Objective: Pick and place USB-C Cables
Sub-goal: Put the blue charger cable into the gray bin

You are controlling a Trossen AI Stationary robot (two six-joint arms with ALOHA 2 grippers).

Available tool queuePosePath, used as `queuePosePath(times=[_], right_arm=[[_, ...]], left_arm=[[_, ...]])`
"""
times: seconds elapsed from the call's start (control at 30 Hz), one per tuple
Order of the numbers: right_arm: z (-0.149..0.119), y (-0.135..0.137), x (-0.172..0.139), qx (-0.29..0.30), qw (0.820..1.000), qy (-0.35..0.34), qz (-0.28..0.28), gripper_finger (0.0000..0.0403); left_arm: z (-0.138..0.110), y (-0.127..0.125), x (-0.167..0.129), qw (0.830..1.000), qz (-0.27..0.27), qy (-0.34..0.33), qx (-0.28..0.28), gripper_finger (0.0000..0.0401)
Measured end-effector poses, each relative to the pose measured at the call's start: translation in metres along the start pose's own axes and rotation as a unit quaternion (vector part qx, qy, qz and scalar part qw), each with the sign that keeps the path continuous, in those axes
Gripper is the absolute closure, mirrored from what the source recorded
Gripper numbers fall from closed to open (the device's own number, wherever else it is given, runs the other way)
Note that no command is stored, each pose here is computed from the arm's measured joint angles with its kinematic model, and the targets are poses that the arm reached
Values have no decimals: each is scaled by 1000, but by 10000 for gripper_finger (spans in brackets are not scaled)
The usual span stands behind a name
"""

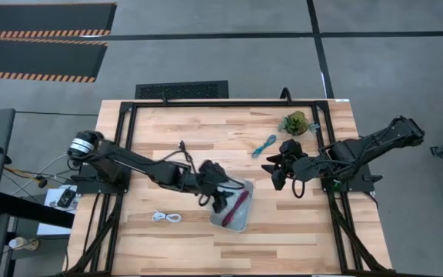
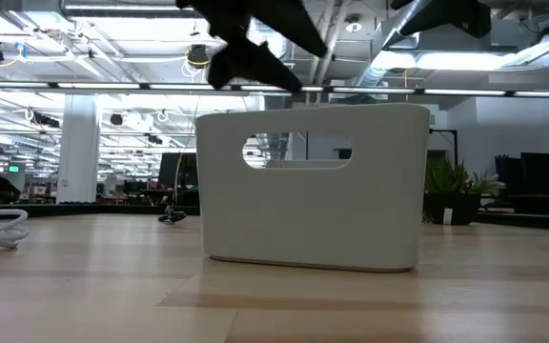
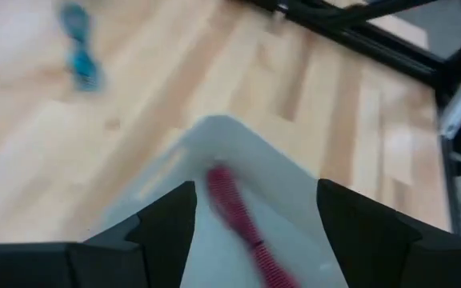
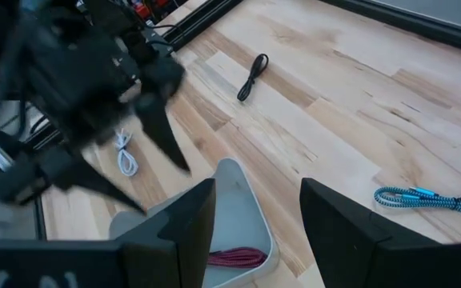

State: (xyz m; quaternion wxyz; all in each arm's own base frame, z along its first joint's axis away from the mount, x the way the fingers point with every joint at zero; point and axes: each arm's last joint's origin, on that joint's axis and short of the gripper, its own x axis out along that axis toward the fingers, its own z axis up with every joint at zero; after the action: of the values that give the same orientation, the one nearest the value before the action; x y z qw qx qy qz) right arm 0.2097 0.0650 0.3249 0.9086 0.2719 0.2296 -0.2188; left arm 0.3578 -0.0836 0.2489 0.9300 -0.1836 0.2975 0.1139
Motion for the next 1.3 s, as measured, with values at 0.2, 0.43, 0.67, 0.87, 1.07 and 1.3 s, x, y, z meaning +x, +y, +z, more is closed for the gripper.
queuePosePath(times=[0.2,0.43,0.67,0.87,1.07,1.3], right_arm=[[-1,0,0,2,1000,3,-1,196],[-2,-3,0,5,1000,11,-12,196],[-3,-4,1,4,1000,14,-18,196],[-1,-5,2,6,1000,11,-22,196],[4,-5,4,5,1000,-4,-18,196],[17,6,19,-30,998,-55,11,196]], left_arm=[[20,21,-58,995,93,-31,21,156],[28,58,-125,982,187,-24,19,156],[13,98,-150,967,255,15,-6,156],[-23,119,-136,965,257,29,-47,156],[-44,125,-128,973,217,15,-75,156],[-49,128,-126,973,216,10,-76,156]])
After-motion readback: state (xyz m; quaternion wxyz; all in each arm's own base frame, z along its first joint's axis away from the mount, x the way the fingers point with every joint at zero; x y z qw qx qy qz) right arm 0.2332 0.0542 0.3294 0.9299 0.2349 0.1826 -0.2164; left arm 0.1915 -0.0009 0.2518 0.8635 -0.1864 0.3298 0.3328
